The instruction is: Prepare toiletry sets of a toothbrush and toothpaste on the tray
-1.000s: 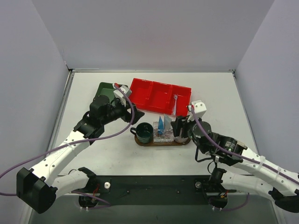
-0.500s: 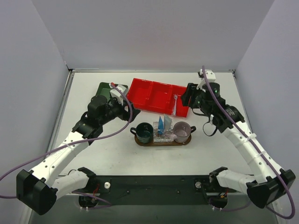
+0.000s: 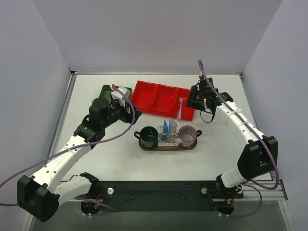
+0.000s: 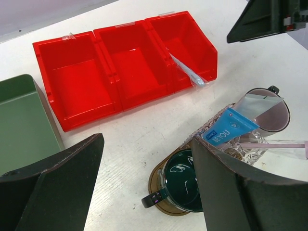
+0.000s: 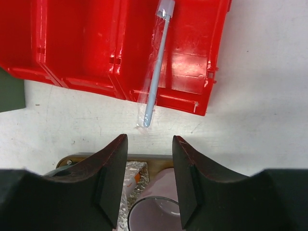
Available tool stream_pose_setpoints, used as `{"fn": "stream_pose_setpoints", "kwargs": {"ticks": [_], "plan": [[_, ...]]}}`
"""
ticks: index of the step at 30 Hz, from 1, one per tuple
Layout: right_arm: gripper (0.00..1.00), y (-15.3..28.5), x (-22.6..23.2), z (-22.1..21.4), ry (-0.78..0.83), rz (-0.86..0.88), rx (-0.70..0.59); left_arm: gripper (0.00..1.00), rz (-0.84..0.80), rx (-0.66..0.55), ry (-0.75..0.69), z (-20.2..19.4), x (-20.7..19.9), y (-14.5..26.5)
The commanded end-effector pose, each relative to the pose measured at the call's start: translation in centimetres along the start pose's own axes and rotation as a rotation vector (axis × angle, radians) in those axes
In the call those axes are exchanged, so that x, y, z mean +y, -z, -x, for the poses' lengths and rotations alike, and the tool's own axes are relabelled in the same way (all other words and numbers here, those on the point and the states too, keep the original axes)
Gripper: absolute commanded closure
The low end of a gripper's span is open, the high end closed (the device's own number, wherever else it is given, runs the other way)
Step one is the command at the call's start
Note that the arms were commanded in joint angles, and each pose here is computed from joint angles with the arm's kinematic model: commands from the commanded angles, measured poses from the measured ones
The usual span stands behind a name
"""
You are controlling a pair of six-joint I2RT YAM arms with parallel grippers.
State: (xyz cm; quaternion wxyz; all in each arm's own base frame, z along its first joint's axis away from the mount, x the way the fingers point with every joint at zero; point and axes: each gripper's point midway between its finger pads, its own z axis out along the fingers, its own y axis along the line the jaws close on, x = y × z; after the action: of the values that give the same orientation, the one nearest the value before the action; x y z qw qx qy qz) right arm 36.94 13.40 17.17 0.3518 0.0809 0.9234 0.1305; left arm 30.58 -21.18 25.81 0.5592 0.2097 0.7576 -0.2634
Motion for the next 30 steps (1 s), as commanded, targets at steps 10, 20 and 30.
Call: {"fn": "stream_pose_setpoints", "kwargs": {"ticks": [10, 20, 30], "plan": [[0.65, -4.8, 3.3, -2.2, -0.065, 0.0, 0.1, 0.16, 0.02, -0.054, -0.015, 1.6, 0.4, 0.5], [0.65, -8.8, 1.1, -3.6, -0.068, -0.116, 0.146, 0.16, 0.025, -0.062, -0.019, 1.8, 0.4, 0.7], [0.63, -11.1, 0.5, -4.8, -0.045, -0.159, 0.198, 0.16, 0.027, -0.064, -0.023, 1.9, 0.5, 0.8]]}}
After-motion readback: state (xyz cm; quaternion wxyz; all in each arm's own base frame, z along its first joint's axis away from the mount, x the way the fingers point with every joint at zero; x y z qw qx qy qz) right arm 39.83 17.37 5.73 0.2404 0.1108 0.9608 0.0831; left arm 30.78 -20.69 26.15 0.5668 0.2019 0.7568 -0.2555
